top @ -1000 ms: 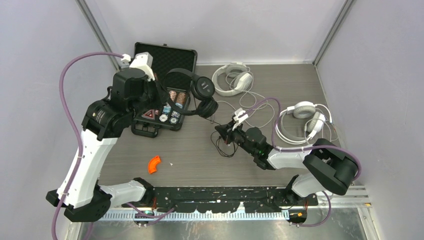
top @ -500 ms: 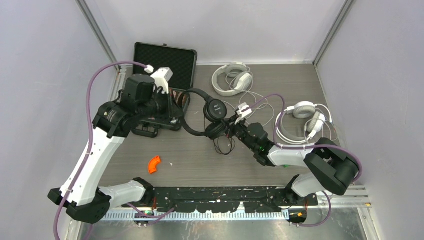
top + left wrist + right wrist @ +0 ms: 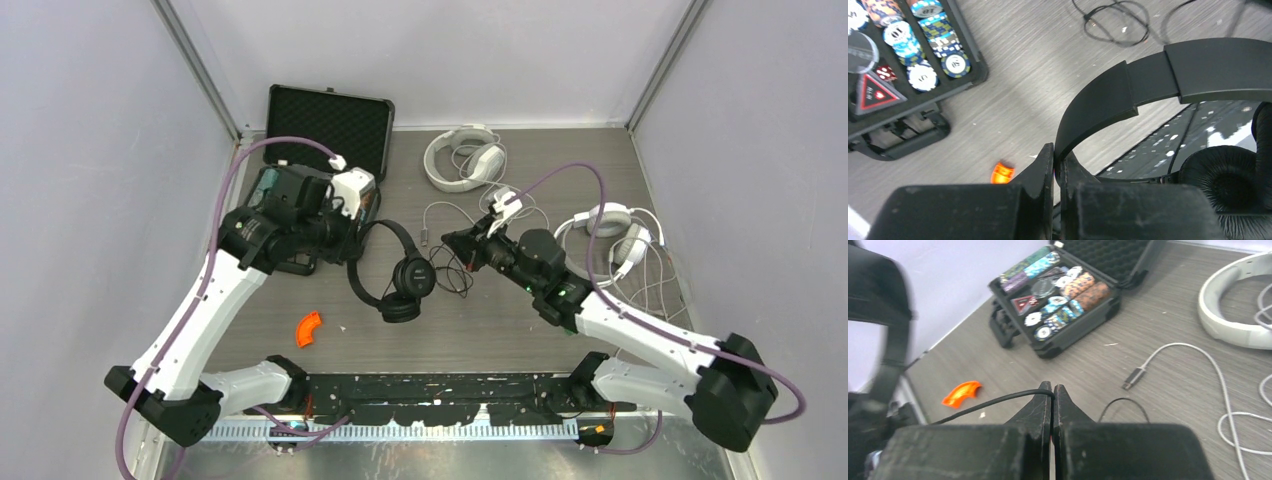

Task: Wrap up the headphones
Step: Wrap the headphones cable around the headphones.

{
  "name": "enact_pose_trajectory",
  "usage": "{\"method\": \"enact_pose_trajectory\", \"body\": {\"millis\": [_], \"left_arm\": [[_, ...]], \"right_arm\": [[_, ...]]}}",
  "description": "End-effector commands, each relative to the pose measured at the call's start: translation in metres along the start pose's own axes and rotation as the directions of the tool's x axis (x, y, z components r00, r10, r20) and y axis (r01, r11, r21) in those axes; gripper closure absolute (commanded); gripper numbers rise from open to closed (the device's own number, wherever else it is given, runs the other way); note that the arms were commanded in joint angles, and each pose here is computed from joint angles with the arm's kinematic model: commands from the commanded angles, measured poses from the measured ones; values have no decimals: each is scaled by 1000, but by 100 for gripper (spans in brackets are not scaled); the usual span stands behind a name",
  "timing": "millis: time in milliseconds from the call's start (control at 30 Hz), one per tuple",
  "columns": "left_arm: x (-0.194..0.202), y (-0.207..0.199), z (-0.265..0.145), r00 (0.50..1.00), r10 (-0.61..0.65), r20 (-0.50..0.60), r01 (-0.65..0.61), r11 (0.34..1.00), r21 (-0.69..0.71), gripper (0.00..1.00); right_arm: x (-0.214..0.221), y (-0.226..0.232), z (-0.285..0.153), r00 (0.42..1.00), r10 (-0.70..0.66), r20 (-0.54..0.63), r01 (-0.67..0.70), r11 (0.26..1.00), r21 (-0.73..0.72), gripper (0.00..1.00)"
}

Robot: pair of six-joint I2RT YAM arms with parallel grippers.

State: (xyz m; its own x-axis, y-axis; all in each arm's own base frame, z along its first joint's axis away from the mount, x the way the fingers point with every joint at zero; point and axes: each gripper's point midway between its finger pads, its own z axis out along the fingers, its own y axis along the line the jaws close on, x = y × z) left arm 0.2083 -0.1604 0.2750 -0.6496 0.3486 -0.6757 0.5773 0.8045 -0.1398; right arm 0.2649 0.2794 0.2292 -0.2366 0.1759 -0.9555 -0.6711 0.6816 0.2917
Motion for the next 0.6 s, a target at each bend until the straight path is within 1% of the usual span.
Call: {"method": "enact_pose_trajectory", "body": {"millis": [0, 100, 200, 300, 400, 467, 567], "left_arm": [[-17, 14, 9, 968, 236, 83, -233, 971, -46, 100], [-22, 14, 19, 941, 326, 94, -322, 945, -57, 100], [-29, 16, 25, 911, 397, 109, -387, 916, -102, 100], [-32, 19, 30, 905, 409, 115, -395, 910, -127, 100], [-33, 20, 36, 902, 415, 117, -399, 907, -137, 100], [-34, 30, 38, 905, 415, 95, -393, 901, -184, 100], [-35, 42, 40, 910, 410, 57, -384, 889, -248, 100]], "right_arm": [[-6, 29, -24, 980, 117, -162, -130, 989, -68, 100], [-14, 49, -31, 954, 177, -240, -209, 971, -114, 100], [-20, 62, -35, 915, 256, -313, -301, 948, -103, 100], [-33, 74, -35, 893, 311, -326, -365, 923, -120, 100], [-43, 92, -35, 877, 344, -335, -422, 885, -197, 100], [-45, 104, -37, 861, 353, -366, -455, 857, -243, 100], [-43, 109, -39, 845, 354, -401, -475, 842, -257, 100]]}}
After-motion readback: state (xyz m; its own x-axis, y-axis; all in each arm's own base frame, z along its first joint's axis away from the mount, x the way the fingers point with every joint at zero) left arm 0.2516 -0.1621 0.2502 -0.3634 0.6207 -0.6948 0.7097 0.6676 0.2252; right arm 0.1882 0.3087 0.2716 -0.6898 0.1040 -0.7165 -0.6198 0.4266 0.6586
